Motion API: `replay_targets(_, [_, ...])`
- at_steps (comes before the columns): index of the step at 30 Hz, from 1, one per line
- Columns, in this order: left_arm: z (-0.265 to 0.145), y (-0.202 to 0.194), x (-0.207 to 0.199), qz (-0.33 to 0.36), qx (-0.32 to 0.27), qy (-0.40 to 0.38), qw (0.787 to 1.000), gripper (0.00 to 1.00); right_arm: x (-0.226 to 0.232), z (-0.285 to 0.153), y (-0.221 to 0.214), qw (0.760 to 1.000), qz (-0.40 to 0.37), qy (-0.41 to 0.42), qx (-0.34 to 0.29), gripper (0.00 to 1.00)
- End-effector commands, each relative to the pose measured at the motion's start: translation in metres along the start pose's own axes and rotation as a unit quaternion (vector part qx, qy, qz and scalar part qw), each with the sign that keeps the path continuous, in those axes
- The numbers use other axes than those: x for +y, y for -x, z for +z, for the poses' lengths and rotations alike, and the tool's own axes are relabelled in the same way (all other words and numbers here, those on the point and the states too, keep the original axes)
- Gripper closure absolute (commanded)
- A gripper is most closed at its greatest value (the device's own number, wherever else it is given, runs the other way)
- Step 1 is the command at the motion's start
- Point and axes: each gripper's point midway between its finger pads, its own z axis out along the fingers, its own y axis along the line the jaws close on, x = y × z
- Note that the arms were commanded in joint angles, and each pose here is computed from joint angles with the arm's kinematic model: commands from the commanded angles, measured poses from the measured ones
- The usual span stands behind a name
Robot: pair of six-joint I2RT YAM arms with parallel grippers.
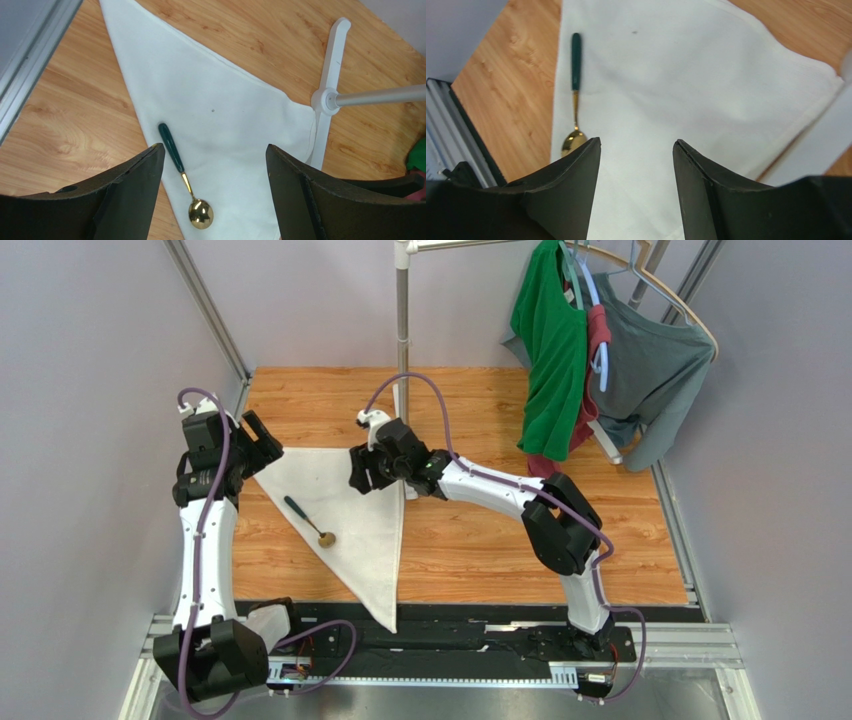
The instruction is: Fold the napkin, place the utensils inside, and roll it up
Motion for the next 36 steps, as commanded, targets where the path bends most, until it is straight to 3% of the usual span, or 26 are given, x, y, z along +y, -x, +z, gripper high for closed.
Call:
replay_targets(1, [0.021,-0.008,-0.004,-0.001,0.029,-0.021,0.999,0.18,-0.021,0.003,-0.004,1.000,0.025,0.004,0.011,0.40])
replay_targets(11, [0.043,-0.028,0.003,-0.013,0.076,-0.008,0.997,0.18,-0.055,0.057,0.012,0.999,0.042,0.008,-0.008,0.39])
replay_targets(17, [0.047,-0.031,0.002,-0.015,0.086,-0.010,0.996,0.18,-0.099,0.093,-0.023,0.993,0.077,-0.083,0.031,0.39])
replay_targets(27, [0.048,-0.024,0.015,-0.043,0.084,-0.001,0.996,0.18,-0.103,0.127,-0.065,0.983,0.138,-0.079,0.095,0.40])
replay_targets(36, [0.041,-0.020,0.018,-0.034,0.069,0.007,0.997,0.18,-0.079,0.117,-0.031,0.992,0.109,-0.022,0.062,0.40])
